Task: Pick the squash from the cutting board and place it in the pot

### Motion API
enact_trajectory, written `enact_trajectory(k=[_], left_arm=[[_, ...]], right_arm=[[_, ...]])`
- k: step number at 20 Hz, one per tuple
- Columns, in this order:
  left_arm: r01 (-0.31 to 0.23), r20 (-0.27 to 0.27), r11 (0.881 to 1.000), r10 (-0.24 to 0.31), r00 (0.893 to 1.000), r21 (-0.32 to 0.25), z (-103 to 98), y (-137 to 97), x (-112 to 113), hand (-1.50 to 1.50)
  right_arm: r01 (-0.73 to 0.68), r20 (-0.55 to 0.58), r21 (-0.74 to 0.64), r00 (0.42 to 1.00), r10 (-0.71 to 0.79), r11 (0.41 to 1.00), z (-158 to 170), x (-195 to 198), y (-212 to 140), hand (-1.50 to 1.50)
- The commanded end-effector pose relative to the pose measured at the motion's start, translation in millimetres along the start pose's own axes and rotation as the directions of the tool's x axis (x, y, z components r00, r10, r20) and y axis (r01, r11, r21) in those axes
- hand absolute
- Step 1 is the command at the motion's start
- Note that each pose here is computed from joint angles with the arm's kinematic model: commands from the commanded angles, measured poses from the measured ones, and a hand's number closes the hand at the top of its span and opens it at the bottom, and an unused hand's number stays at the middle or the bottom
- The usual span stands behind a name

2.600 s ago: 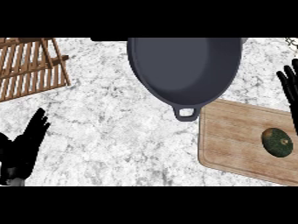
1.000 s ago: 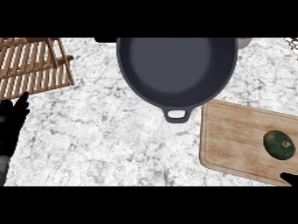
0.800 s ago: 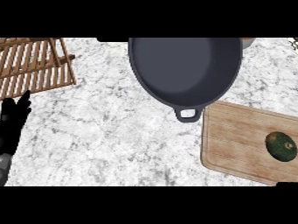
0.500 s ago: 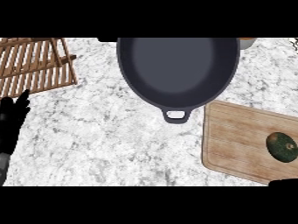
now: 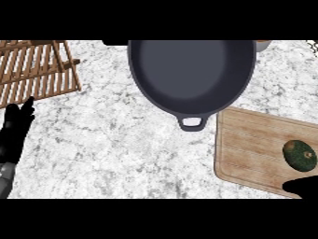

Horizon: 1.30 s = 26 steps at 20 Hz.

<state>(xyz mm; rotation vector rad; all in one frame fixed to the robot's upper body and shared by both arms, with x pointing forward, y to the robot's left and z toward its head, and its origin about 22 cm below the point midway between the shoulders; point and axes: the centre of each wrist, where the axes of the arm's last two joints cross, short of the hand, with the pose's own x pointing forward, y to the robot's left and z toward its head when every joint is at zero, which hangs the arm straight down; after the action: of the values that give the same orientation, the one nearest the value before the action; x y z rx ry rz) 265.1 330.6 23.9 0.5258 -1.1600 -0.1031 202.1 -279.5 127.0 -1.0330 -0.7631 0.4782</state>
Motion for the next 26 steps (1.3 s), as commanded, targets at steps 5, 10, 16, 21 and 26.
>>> enact_trajectory(k=[5, 10, 16, 21, 26], left_arm=[[0.005, 0.006, 1.000, -0.005, 1.000, -0.003, 5.2, 0.8, -6.4, 0.00], [-0.015, -0.005, 1.000, 0.015, 1.000, -0.004, -4.2, 19.9, -10.1, 0.00], [-0.008, 0.007, 1.000, 0.008, 1.000, 0.003, 6.1, 1.8, 11.4, 0.00], [0.001, 0.005, 1.000, -0.001, 1.000, -0.013, 3.5, -2.2, -11.0, 0.00], [0.000, 0.002, 1.000, 0.000, 1.000, 0.003, 10.2, -1.7, -4.3, 0.00]], right_arm=[[-0.025, -0.102, 0.019, 0.994, 0.027, 1.000, -23.0, 1.8, 10.0, -1.50], [-0.050, -0.103, 0.006, 0.993, 0.051, 0.999, -45.2, -16.6, 37.2, -1.50], [-0.064, -0.155, 0.031, 0.986, 0.068, 0.997, -56.7, -8.7, 18.0, -1.50], [-0.048, -0.178, 0.069, 0.982, 0.060, 0.996, -64.6, -24.9, 25.7, -1.50], [-0.066, -0.175, 0.090, 0.981, 0.081, 0.994, -67.2, -14.3, 60.2, -1.50]])
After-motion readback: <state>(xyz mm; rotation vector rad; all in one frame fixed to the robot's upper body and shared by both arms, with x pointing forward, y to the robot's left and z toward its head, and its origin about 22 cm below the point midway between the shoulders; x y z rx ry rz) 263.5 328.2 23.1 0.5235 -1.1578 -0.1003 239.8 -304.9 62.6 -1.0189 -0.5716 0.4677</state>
